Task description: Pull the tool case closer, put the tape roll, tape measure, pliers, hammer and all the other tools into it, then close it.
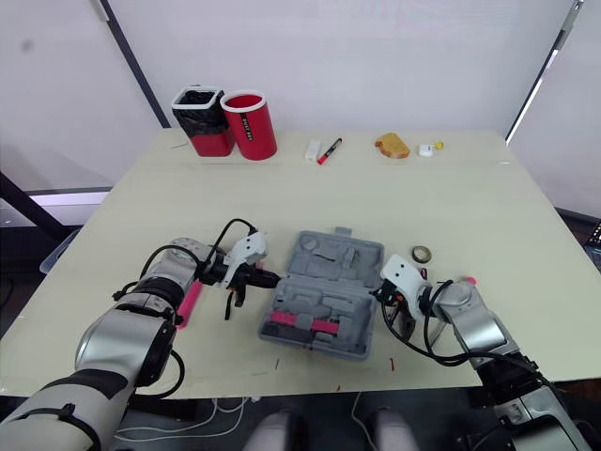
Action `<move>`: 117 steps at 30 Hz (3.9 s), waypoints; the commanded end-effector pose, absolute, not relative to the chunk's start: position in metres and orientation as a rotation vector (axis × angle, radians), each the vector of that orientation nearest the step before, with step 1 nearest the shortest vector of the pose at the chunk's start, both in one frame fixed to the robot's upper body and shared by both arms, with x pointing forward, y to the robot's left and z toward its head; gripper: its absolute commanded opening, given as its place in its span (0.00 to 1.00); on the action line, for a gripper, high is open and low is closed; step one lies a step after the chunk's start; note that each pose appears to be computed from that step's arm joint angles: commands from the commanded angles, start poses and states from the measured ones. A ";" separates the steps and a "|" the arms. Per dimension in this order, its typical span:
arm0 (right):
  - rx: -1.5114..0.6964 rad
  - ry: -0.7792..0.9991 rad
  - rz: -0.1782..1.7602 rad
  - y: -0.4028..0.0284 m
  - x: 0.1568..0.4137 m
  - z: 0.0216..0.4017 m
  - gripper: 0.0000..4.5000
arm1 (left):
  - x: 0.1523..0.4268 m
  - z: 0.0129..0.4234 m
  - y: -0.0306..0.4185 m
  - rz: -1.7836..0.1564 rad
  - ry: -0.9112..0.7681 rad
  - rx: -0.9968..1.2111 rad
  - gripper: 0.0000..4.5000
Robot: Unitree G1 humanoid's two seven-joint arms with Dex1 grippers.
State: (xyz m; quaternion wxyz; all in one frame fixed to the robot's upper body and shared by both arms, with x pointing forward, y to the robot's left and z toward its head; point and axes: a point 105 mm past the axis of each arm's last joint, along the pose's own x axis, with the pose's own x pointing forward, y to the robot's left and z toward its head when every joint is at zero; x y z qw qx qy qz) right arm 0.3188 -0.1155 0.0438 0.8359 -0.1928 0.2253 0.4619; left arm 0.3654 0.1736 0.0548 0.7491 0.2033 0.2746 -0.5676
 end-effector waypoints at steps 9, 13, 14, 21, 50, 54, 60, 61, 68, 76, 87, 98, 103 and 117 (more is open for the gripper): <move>-0.381 0.488 1.079 -0.117 0.304 0.044 0.00 | 0.331 0.035 0.164 -1.386 0.632 0.411 0.02; -0.371 0.499 1.098 -0.118 0.299 0.043 0.00 | 0.321 0.032 0.162 -1.382 0.625 0.405 0.02; -0.369 0.503 1.102 -0.119 0.298 0.043 0.00 | 0.318 0.031 0.161 -1.384 0.623 0.402 0.02; -0.369 0.521 1.113 -0.126 0.291 0.044 0.00 | 0.300 0.030 0.156 -1.421 0.640 0.407 0.02; -0.304 0.594 1.155 -0.125 0.261 0.036 0.00 | 0.277 0.021 0.157 -1.469 0.672 0.465 0.02; -0.300 0.595 1.154 -0.124 0.260 0.035 0.00 | 0.276 0.021 0.157 -1.477 0.672 0.473 0.02; -0.299 0.596 1.150 -0.125 0.260 0.034 0.00 | 0.274 0.022 0.156 -1.488 0.660 0.476 0.02; -0.300 0.597 1.148 -0.125 0.260 0.034 0.00 | 0.273 0.022 0.154 -1.491 0.655 0.472 0.02; -0.305 0.600 1.145 -0.128 0.260 0.035 0.00 | 0.267 0.020 0.146 -1.520 0.654 0.468 0.02; -0.307 0.607 1.144 -0.131 0.259 0.035 0.00 | 0.269 0.019 0.143 -1.522 0.650 0.473 0.02; -0.316 0.619 1.125 -0.139 0.260 0.037 0.00 | 0.270 0.019 0.133 -1.539 0.626 0.465 0.02; -0.300 0.624 1.148 -0.134 0.255 0.037 0.00 | 0.271 0.017 0.137 -1.534 0.641 0.475 0.02; -0.294 0.639 1.159 -0.132 0.252 0.035 0.00 | 0.270 0.016 0.140 -1.534 0.651 0.481 0.02; -0.309 0.638 1.141 -0.133 0.256 0.032 0.00 | 0.270 0.015 0.144 -1.532 0.665 0.487 0.02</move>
